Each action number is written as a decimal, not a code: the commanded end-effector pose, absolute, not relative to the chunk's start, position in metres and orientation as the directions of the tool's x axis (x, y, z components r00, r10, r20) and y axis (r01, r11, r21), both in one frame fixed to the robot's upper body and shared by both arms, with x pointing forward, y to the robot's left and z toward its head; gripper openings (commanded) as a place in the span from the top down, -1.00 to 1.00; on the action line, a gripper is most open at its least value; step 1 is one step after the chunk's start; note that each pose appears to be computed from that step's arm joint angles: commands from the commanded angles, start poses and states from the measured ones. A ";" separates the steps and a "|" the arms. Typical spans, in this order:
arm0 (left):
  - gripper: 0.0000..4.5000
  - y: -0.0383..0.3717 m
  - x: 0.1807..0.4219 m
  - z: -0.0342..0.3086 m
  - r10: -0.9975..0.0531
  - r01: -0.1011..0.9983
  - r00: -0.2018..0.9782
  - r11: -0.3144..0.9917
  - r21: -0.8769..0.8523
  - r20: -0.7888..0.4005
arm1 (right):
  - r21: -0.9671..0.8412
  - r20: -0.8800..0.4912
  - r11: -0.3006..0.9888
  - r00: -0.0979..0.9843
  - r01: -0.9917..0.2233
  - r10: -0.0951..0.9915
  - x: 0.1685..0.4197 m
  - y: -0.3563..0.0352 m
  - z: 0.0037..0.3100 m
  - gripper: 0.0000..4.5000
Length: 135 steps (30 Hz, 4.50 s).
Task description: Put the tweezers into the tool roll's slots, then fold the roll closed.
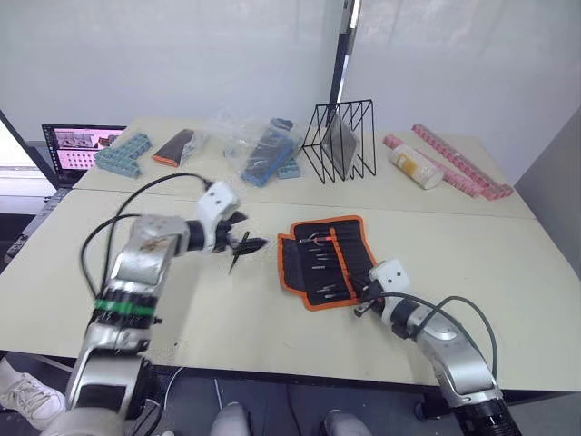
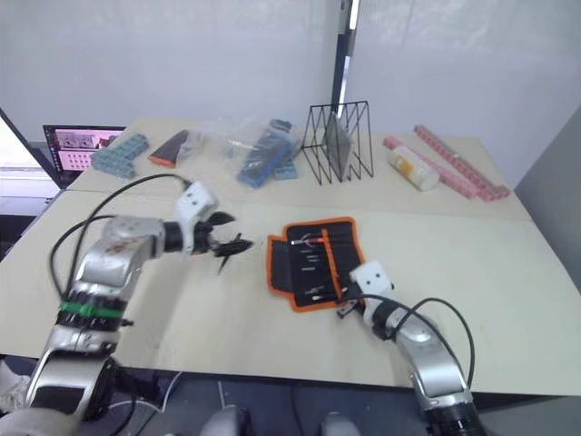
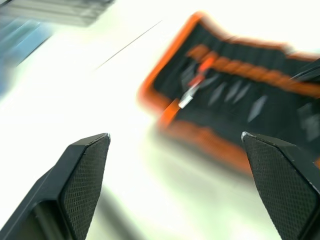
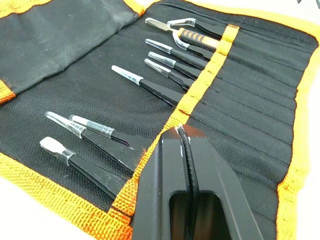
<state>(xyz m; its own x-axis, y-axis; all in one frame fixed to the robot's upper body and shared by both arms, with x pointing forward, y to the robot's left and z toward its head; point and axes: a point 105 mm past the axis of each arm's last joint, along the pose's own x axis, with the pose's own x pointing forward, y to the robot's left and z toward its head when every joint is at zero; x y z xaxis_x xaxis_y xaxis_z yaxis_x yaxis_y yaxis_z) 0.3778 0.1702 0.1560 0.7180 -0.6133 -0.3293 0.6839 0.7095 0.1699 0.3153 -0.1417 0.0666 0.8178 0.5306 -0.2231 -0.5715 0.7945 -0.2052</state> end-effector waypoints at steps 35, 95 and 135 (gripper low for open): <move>-0.99 0.267 0.221 0.082 -0.159 0.184 0.966 0.977 0.112 -0.204 | -0.150 -0.378 0.718 0.710 -0.680 0.594 0.319 -0.143 0.028 1.00; 0.26 0.145 0.363 0.085 -0.284 0.331 0.907 0.938 0.106 -0.312 | -0.161 -0.339 0.797 0.791 -0.582 0.510 0.307 -0.152 0.033 1.00; 0.99 0.042 0.347 0.158 -0.820 0.938 0.261 0.091 0.335 -0.510 | -0.232 -0.255 0.819 0.845 -0.525 0.470 0.293 -0.154 0.070 1.00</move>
